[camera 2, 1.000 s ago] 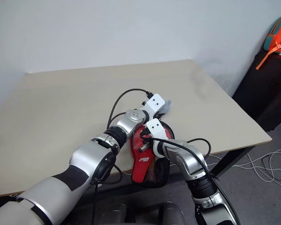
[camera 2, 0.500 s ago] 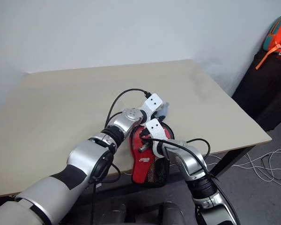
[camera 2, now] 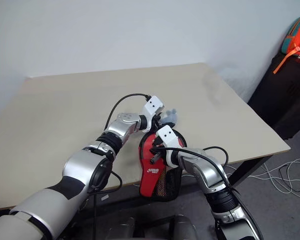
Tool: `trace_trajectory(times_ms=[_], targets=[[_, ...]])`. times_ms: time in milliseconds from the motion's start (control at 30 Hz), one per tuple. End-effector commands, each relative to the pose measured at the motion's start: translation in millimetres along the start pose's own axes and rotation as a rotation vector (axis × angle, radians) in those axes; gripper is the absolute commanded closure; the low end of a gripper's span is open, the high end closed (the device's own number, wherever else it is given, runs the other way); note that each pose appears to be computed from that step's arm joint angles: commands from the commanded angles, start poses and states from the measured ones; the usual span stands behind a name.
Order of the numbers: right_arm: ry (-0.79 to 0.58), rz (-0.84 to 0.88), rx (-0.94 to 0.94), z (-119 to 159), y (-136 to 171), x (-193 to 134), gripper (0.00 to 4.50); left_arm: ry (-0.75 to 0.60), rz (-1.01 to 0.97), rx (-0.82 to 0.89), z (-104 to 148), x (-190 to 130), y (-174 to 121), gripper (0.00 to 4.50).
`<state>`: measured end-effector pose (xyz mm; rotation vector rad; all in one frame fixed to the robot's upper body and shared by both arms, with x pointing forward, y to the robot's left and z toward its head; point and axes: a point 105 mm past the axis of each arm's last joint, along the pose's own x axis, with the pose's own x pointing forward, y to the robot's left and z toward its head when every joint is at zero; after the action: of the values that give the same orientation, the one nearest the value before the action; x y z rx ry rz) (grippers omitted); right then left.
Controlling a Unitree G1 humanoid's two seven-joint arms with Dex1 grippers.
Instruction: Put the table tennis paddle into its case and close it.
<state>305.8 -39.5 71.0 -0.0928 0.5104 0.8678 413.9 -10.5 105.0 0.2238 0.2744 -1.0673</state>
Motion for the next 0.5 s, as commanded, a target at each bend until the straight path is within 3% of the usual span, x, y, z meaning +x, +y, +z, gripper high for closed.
trace_trajectory(times_ms=[33, 100, 400, 500], targets=[[-0.059, -0.02, -0.038, 18.6, -5.1, -3.3, 4.5, -0.051, -0.038, 0.038, 16.9, -4.1, -0.1, 0.57], [-0.063, -0.021, -0.039, 19.7, -5.5, -3.1, 4.5, -0.057, -0.115, 0.039, 16.9, -7.3, -6.5, 0.03], [-0.106, -0.011, -0.049, 29.1, -9.7, -7.8, 4.5, -0.09, -0.143, 0.006, 22.3, -26.3, 4.9, 0.03], [-0.183, 0.015, -0.053, 45.0, -8.5, -16.0, 4.5, -0.129, -0.146, -0.032, 30.8, -44.7, 17.8, 0.03]])
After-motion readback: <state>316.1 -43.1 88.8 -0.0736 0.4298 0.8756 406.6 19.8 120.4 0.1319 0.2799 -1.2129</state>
